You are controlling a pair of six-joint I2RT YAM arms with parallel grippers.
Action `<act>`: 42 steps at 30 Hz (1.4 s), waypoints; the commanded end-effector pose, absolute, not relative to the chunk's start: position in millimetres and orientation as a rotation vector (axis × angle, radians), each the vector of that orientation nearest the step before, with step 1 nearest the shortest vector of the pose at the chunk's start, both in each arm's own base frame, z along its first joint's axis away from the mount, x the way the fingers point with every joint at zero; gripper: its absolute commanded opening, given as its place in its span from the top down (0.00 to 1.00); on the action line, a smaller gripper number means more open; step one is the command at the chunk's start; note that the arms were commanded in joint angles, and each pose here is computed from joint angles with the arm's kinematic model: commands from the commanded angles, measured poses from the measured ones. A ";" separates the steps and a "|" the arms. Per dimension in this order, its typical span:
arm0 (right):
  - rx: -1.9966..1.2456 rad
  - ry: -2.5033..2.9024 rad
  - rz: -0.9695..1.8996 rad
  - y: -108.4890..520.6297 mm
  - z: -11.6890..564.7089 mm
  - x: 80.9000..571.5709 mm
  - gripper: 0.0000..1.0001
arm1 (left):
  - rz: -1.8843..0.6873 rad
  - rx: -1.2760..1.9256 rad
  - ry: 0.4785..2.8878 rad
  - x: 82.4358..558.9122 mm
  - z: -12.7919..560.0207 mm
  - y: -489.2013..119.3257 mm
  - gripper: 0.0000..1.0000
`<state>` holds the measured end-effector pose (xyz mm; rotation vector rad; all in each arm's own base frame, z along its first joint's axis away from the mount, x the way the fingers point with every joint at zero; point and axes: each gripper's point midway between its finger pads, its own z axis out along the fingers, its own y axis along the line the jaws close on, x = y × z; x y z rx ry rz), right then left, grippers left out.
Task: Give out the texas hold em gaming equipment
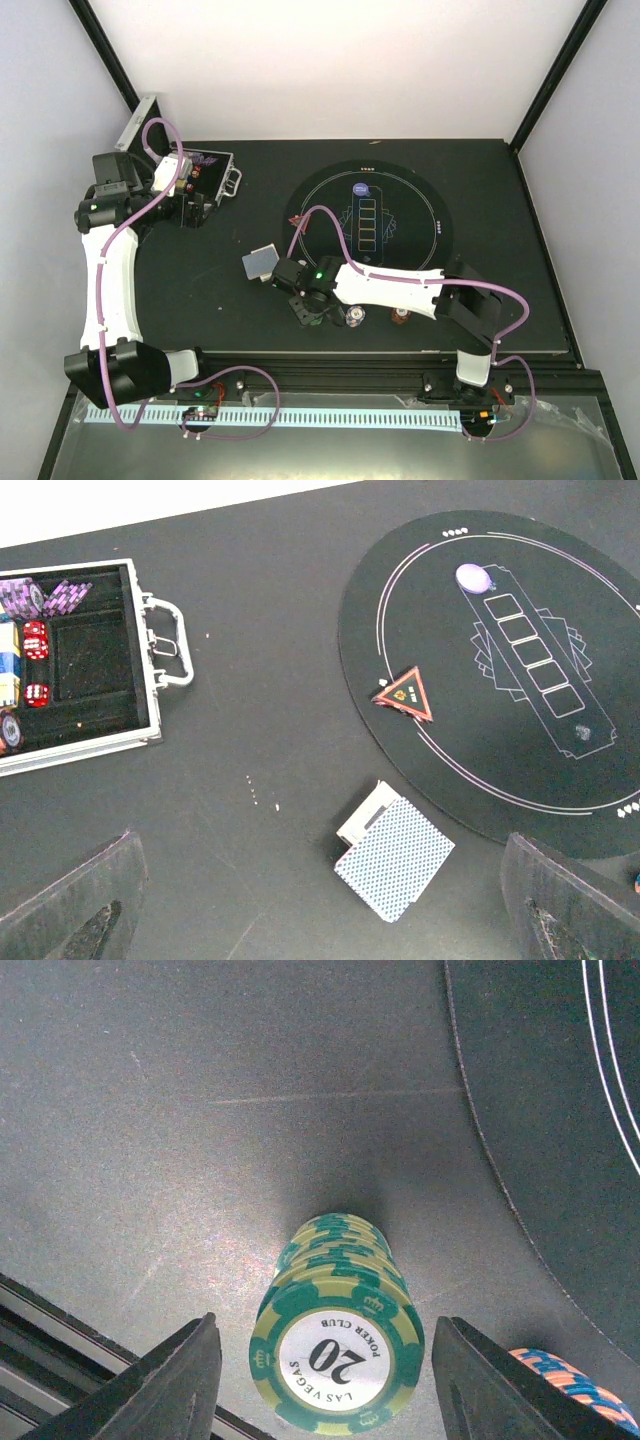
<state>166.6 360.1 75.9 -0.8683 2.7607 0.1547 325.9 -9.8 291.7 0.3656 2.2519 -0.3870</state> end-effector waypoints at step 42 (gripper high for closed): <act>-0.817 2.670 0.109 356.6 124.2 185.5 0.72 | -0.345 0.376 2.217 322.5 309.1 -5.7 0.01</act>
